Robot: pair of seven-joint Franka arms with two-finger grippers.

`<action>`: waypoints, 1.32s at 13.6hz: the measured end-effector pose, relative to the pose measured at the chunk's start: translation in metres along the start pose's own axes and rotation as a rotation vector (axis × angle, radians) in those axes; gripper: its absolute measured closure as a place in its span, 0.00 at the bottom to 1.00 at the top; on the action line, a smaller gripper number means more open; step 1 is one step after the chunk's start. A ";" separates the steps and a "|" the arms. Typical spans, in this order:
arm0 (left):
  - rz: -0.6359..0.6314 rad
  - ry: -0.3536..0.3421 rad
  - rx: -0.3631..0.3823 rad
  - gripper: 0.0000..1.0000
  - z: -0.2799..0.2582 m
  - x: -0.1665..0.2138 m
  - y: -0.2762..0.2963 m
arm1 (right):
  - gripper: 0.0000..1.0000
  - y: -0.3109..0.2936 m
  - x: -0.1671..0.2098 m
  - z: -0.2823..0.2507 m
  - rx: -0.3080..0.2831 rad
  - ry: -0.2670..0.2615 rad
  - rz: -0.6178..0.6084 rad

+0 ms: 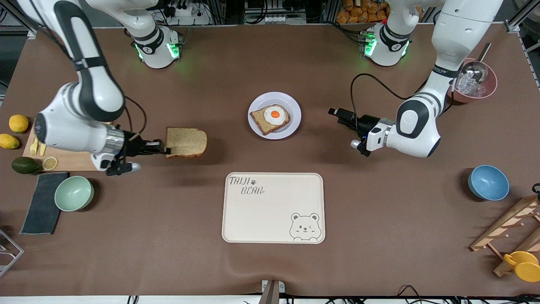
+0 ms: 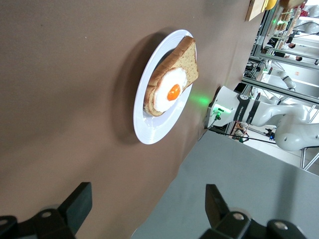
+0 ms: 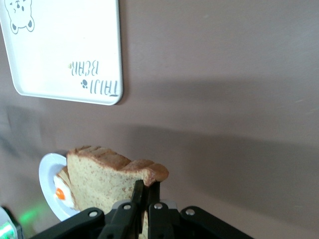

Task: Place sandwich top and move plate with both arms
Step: 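Carry the bread to the plate while the left gripper reaches the plate, then lay the bread on the egg toast and open the right gripper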

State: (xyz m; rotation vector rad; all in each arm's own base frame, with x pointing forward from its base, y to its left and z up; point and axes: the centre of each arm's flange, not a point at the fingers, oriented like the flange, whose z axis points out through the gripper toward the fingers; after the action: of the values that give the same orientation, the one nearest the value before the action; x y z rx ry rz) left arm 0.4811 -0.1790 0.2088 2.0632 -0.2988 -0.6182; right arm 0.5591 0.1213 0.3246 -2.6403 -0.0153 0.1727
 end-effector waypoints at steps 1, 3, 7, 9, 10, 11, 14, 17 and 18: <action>-0.003 -0.002 -0.001 0.00 0.001 0.000 -0.002 | 0.94 -0.020 -0.007 0.016 -0.008 0.007 0.014; -0.010 -0.007 -0.007 0.00 0.004 0.001 -0.007 | 0.94 -0.066 -0.027 0.051 -0.027 0.020 0.056; -0.006 -0.013 -0.013 0.00 0.007 0.001 -0.013 | 0.94 -0.133 -0.079 0.111 -0.070 0.014 0.083; 0.015 -0.008 -0.022 0.00 0.008 0.001 -0.014 | 0.94 -0.148 -0.101 0.129 -0.086 0.012 0.090; 0.019 0.005 -0.041 0.00 0.009 0.001 -0.015 | 0.94 -0.161 -0.114 0.140 -0.093 0.015 0.101; 0.024 0.025 -0.069 0.00 0.009 0.001 -0.015 | 0.94 -0.177 -0.130 0.153 -0.100 0.020 0.104; 0.059 0.094 -0.142 0.00 0.017 -0.003 -0.021 | 0.94 -0.206 -0.172 0.184 -0.102 0.020 0.091; 0.080 0.136 -0.133 0.00 0.027 -0.006 -0.032 | 0.94 -0.212 -0.194 0.203 -0.106 0.035 0.082; 0.081 0.134 -0.126 0.00 0.030 -0.006 -0.032 | 0.94 -0.211 -0.199 0.209 -0.112 0.039 0.090</action>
State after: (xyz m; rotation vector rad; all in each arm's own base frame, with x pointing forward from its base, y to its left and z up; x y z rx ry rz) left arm 0.4584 -0.1811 0.1708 1.9511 -0.2580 -0.4365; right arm 0.3402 0.3976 0.2661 -2.7574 0.1096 0.1548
